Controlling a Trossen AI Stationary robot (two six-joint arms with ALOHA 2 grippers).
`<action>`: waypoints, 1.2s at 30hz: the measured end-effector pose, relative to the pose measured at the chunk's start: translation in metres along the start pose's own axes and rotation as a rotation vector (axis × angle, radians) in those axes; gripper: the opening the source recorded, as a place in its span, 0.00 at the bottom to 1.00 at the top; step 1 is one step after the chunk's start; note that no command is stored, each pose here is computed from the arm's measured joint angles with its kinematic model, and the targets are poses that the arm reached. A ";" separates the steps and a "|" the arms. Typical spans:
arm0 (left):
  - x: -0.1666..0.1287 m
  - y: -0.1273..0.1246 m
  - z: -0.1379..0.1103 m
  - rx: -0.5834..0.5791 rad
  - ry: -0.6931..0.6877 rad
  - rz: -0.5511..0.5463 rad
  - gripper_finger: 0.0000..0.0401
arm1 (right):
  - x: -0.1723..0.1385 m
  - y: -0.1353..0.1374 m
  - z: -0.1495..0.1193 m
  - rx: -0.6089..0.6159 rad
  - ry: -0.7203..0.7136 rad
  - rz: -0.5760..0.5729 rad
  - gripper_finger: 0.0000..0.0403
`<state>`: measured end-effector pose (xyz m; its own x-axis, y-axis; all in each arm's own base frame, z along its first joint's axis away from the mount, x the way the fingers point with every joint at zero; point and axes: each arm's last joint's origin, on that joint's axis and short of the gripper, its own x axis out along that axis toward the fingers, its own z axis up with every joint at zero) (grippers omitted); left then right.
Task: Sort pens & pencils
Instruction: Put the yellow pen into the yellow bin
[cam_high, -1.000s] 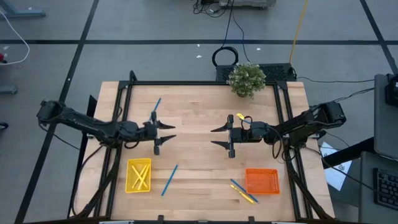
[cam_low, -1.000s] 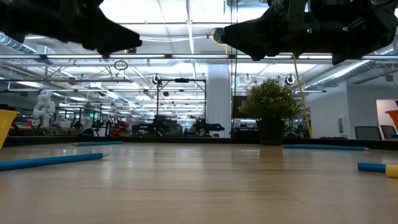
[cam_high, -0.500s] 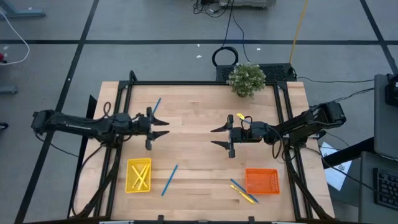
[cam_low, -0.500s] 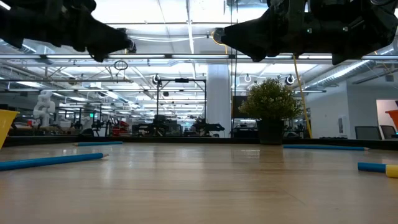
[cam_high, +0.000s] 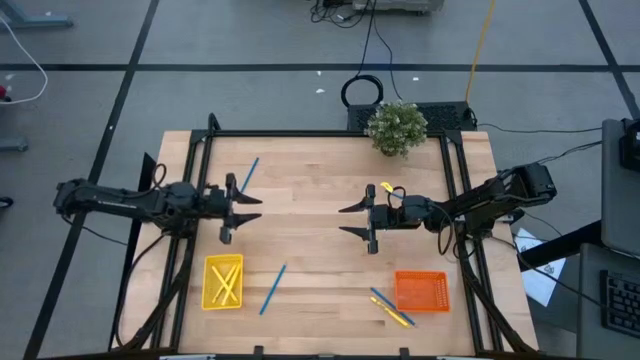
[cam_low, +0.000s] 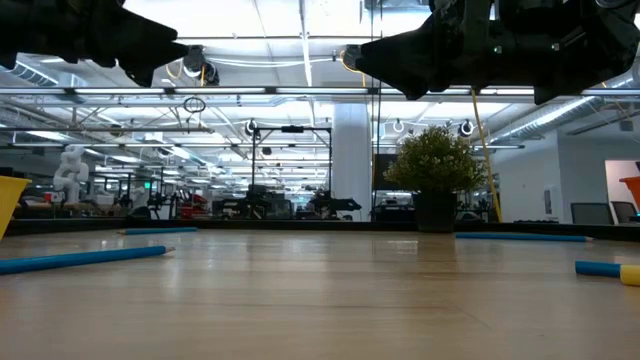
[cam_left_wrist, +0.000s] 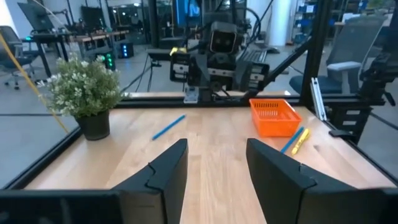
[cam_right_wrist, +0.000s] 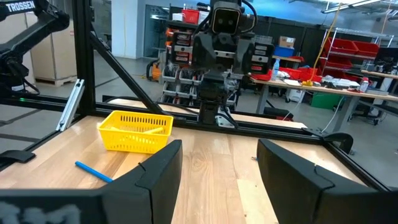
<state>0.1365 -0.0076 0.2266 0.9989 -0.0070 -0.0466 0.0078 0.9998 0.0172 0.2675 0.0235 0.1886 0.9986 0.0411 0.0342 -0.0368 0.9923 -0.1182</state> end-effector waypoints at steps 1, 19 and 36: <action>0.000 0.000 0.000 -0.001 0.004 0.002 0.42 | 0.000 0.000 0.000 0.000 0.000 0.000 0.49; 0.000 0.001 -0.002 -0.008 0.022 0.039 0.42 | -0.018 -0.005 0.014 0.112 0.134 -0.098 0.49; 0.000 0.002 -0.001 -0.011 0.012 0.086 0.42 | -0.019 0.091 0.076 0.201 0.553 0.044 0.49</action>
<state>0.1365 -0.0056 0.2255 0.9952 0.0790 -0.0577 -0.0785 0.9969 0.0107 0.2427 0.1224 0.2529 0.8656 0.0694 -0.4958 -0.0314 0.9959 0.0846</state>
